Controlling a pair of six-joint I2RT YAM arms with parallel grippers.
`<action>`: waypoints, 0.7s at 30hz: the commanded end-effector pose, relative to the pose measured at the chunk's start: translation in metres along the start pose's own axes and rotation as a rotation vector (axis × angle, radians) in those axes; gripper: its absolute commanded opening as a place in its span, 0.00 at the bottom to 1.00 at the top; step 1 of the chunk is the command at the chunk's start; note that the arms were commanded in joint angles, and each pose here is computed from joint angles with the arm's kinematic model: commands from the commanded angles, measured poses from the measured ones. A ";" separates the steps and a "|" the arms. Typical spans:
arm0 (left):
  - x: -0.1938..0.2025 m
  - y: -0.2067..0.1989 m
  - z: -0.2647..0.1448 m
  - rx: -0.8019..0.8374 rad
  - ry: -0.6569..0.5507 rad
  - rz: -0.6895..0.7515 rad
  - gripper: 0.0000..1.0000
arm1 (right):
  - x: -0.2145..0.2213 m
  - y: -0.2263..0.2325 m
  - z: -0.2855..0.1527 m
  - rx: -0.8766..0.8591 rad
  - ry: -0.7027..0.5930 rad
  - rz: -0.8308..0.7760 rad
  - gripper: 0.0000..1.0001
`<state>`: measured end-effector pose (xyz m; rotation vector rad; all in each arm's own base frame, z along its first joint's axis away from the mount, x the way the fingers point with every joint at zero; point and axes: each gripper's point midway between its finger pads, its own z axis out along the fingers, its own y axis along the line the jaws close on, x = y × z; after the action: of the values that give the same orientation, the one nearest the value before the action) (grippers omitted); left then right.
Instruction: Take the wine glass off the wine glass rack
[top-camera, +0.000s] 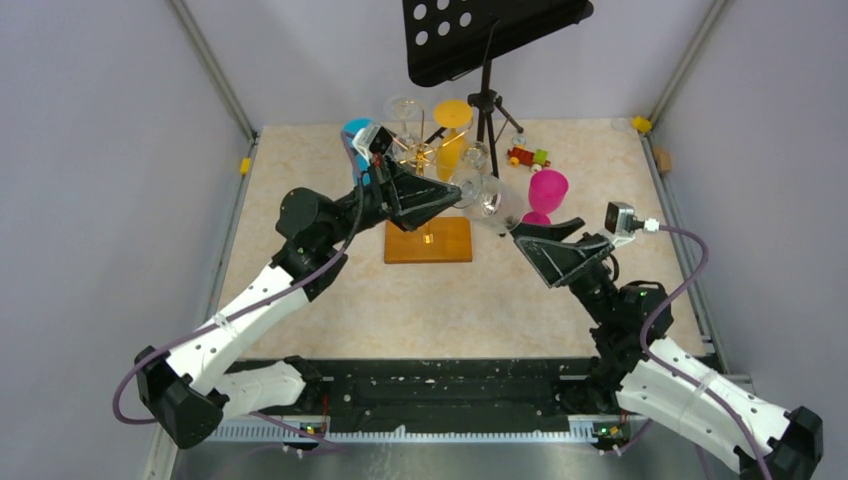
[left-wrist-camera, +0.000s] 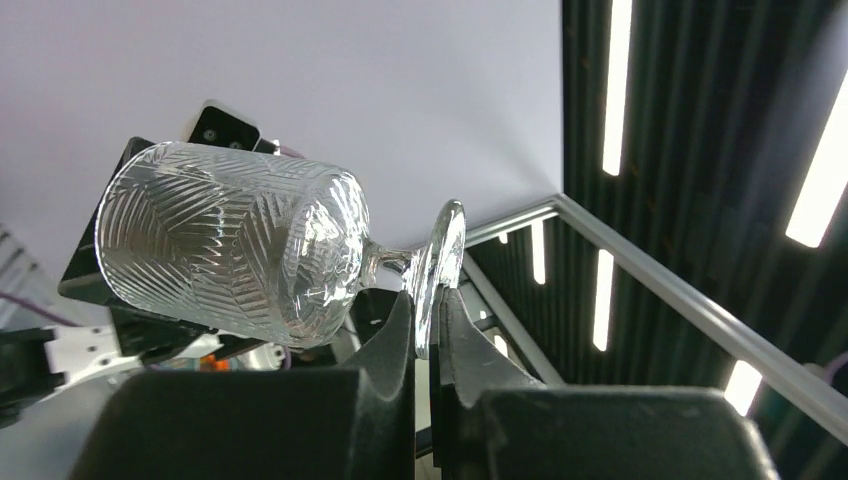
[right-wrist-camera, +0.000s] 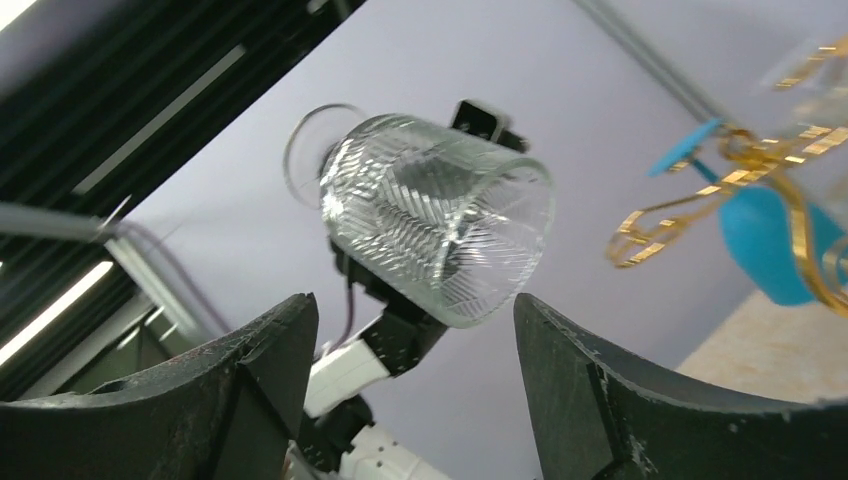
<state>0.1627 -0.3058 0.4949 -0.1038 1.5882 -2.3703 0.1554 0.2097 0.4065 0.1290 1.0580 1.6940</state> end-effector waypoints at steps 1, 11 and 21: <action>0.013 -0.080 -0.012 0.244 0.007 0.015 0.00 | -0.007 0.098 0.003 -0.422 0.037 -0.086 0.69; 0.026 -0.107 -0.021 0.302 0.044 0.039 0.00 | 0.002 0.137 0.007 -0.667 0.083 -0.177 0.45; 0.028 -0.115 -0.029 0.357 0.054 -0.016 0.00 | 0.002 0.156 0.009 -0.800 0.054 -0.352 0.43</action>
<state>0.1198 -0.2726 0.5543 -0.0199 1.3946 -2.5854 0.0864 0.2338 0.4848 -0.4461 0.6130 1.7566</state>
